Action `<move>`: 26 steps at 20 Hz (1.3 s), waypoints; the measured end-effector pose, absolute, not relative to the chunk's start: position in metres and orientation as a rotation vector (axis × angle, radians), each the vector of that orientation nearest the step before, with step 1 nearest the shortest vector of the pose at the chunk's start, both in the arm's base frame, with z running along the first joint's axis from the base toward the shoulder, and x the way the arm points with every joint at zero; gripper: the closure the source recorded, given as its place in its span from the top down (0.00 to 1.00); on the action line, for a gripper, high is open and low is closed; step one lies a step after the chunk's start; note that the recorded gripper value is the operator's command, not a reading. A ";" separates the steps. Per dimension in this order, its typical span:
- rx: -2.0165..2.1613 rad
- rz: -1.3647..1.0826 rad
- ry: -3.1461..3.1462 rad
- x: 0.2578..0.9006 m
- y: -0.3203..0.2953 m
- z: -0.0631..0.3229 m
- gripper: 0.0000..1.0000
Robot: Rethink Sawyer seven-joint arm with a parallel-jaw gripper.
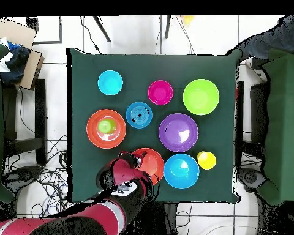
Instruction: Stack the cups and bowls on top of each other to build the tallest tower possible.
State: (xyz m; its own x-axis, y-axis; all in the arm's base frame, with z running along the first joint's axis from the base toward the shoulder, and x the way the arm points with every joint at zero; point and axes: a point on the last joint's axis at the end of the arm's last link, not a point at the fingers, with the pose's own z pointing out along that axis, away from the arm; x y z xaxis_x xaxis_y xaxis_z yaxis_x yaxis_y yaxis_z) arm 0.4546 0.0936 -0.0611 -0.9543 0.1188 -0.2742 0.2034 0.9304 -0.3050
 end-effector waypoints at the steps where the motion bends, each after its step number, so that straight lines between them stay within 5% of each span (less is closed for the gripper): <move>1: 0.243 -0.488 2.836 0.455 0.094 -0.061 1.00; 26: 0.249 -0.493 2.829 0.458 0.093 -0.062 1.00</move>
